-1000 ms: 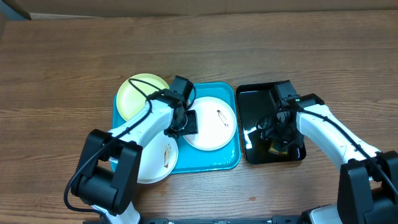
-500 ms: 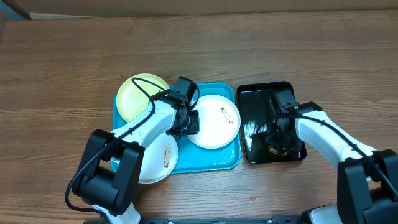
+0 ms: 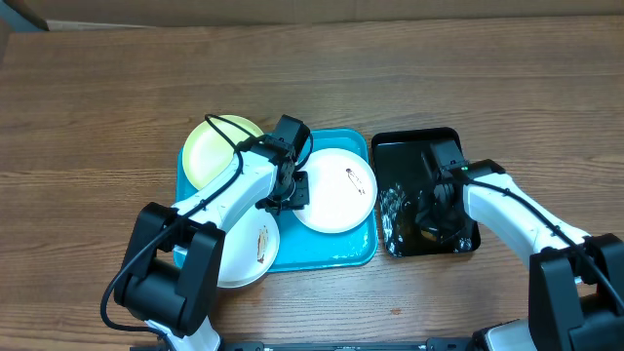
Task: Clean dirty plates on tray and stack at the side
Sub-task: 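Reach the left gripper to the right white plate and grip its rim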
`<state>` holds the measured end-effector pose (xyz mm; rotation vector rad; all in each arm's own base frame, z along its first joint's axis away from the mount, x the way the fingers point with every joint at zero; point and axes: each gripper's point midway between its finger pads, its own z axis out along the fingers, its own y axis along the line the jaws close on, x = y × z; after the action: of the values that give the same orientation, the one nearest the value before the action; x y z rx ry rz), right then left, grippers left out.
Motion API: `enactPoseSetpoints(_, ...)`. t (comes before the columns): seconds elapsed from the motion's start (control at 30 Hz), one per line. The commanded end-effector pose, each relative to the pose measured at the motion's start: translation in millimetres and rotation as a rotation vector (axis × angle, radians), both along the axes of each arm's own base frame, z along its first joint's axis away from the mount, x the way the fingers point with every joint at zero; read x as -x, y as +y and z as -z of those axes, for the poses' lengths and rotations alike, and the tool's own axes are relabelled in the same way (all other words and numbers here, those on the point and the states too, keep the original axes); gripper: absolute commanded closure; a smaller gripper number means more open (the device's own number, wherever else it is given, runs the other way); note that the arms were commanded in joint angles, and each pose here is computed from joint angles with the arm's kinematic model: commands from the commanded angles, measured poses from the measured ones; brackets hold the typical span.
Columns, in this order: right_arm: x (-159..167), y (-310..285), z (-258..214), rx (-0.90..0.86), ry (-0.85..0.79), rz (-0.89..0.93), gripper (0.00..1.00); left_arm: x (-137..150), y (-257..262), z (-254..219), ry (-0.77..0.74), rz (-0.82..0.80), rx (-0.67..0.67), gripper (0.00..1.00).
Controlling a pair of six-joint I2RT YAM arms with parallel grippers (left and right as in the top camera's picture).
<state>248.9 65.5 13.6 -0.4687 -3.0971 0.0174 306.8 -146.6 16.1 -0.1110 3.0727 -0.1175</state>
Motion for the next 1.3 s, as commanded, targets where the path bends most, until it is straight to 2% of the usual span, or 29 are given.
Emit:
enactPoseSetpoints(0.0, -24.7, 5.3, -23.6, -0.017, -0.065, -0.024, 0.59, -5.7, 9.2, -0.1, -0.017, 0.006, -0.074, 0.76)
enactPoseSetpoints(0.03, -26.3, 4.5, -26.7, -0.011, -0.067, -0.024, 0.53, -4.2, 10.5, 0.0, -0.011, 0.006, -0.08, 0.76)
enactPoseSetpoints(0.07, -27.3, 3.9, -28.3, -0.007, -0.069, -0.024, 0.4, -2.9, 11.3, 0.1, -0.006, 0.006, -0.083, 0.76)
enactPoseSetpoints(0.13, -28.7, 0.0, -28.6, 0.017, -0.076, -0.022, 0.24, -2.0, 12.9, 0.2, -0.003, 0.006, -0.092, 0.75)
enactPoseSetpoints(0.3, -29.8, -13.3, -27.5, 0.092, -0.089, -0.01, 0.23, -1.6, 16.6, 0.2, -0.003, 0.004, -0.112, 0.73)
enactPoseSetpoints(0.53, -29.8, -13.8, -15.7, 0.088, -0.112, 0.038, 0.23, -1.4, 16.5, 0.2, -0.002, 0.004, -0.111, 0.66)
enactPoseSetpoints(0.7, -32.2, -19.0, -5.2, 0.109, -0.151, 0.096, 0.25, -0.9, 16.6, 0.3, -0.001, 0.005, -0.112, 0.65)
enactPoseSetpoints(0.8, -37.7, -19.8, -1.3, 0.111, -0.186, 0.1, 0.32, -0.5, 16.8, 0.3, 0.001, 0.005, -0.113, 0.64)
enactPoseSetpoints(0.9, -41.8, -18.7, -0.4, 0.105, -0.205, 0.101, 0.46, -0.5, 16.8, 0.3, 0.001, 0.005, -0.113, 0.64)
enactPoseSetpoints(0.97, -43.7, -18.2, -0.5, 0.103, -0.214, 0.102, 0.65, -0.5, 16.8, 0.3, 0.001, 0.005, -0.113, 0.64)
enactPoseSetpoints(1.0, -45.1, -17.8, -0.8, 0.1, -0.22, 0.102, 0.71, -0.5, 16.8, 0.3, 0.001, 0.005, -0.113, 0.64)
enactPoseSetpoints(1.07, -50.5, -15.8, -1.7, 0.09, -0.241, 0.103, 0.72, -0.3, 16.9, 0.3, 0.002, 0.005, -0.113, 0.64)
enactPoseSetpoints(1.1, -52.8, -15.0, -2.2, 0.086, -0.25, 0.103, 0.71, -0.1, 17.1, 0.3, 0.003, 0.005, -0.114, 0.64)
enactPoseSetpoints(1.2, -51.7, -15.3, -2.2, 0.088, -0.245, 0.103, 0.43, 0.3, 17.3, 0.3, 0.004, 0.005, -0.115, 0.62)
enactPoseSetpoints(1.27, -45.7, -16.9, -1.0, 0.095, -0.221, 0.101, 0.3, 0.3, 17.3, 0.3, 0.004, 0.005, -0.115, 0.61)
